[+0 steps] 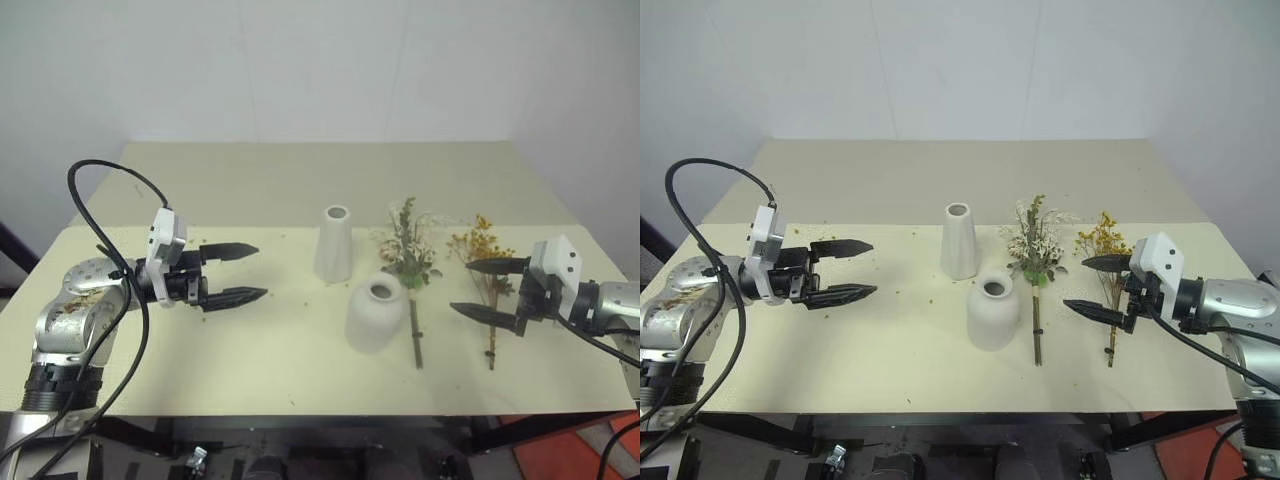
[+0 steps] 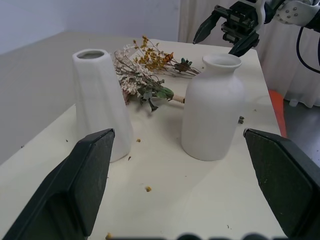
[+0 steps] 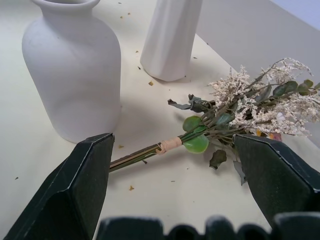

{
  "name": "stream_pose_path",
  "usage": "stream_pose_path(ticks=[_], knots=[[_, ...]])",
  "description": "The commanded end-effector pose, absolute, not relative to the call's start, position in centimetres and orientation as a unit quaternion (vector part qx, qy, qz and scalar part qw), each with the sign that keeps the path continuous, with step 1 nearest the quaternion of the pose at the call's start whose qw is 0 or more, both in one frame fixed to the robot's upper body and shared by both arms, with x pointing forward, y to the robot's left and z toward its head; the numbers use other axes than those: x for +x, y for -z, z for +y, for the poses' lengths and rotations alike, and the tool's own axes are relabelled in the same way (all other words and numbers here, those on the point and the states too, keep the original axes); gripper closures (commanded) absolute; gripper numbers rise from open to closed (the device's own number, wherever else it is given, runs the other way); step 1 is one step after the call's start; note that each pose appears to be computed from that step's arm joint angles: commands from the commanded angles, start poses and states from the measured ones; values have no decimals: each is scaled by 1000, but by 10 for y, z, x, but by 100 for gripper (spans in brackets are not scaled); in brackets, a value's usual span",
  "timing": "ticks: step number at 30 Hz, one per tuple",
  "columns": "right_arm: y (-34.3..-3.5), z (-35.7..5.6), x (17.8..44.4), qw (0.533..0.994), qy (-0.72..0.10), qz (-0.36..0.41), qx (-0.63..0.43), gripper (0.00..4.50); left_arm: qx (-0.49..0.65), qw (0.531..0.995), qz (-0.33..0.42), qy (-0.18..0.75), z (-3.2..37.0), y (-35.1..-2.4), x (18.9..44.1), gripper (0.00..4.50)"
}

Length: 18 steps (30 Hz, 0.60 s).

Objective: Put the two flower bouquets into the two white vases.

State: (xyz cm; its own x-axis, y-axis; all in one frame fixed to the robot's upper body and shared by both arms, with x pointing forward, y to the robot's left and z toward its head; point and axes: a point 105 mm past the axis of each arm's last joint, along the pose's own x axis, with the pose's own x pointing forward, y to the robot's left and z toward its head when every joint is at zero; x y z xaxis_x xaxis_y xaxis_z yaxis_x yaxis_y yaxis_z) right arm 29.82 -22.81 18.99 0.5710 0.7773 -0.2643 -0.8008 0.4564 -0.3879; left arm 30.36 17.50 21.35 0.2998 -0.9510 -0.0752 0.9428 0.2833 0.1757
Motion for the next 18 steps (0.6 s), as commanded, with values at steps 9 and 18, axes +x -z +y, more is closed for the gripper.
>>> stream_pose_path(ticks=[9, 18], knots=[[-197, -224, 296, 857, -452, -4, -250, 2, 118, 790, -32, 600, 180, -221, 308, 0], [-212, -225, 302, 863, -449, -25, -231, 2, 142, 770, -52, 620, 161, -241, 318, 0]])
